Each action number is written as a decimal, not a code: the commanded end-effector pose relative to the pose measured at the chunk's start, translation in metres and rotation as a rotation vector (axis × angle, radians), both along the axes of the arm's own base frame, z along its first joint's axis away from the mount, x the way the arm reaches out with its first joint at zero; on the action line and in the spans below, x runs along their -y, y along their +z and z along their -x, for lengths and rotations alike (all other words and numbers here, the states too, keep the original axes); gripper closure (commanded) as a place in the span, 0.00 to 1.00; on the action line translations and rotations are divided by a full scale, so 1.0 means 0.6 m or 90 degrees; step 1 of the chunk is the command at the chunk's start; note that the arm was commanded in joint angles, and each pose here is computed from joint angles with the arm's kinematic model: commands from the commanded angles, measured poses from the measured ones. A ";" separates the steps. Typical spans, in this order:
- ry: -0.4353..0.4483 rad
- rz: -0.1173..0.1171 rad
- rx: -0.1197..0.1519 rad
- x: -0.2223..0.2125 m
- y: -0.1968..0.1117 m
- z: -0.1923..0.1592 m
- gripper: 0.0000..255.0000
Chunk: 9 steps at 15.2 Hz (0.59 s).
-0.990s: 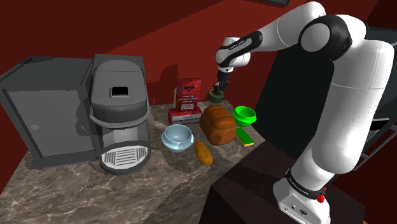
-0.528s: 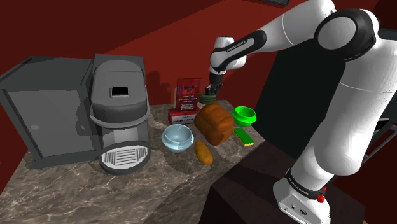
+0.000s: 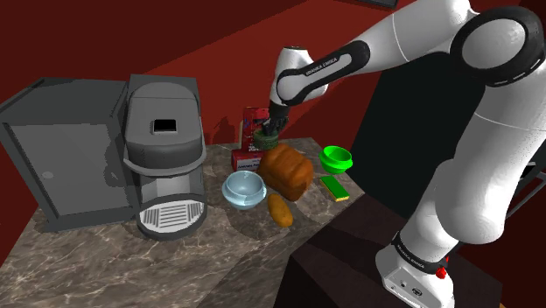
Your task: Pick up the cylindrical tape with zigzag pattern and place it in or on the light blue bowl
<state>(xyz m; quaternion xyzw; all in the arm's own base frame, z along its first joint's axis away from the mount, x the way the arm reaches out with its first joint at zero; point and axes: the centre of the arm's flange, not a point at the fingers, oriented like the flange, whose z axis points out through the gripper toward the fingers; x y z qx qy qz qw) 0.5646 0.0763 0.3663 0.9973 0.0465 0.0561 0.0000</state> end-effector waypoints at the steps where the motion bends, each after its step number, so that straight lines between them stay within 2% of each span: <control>1: -0.001 0.010 -0.074 -0.037 -0.034 0.028 1.00; 9: -0.001 0.010 -0.074 -0.206 -0.034 0.062 1.00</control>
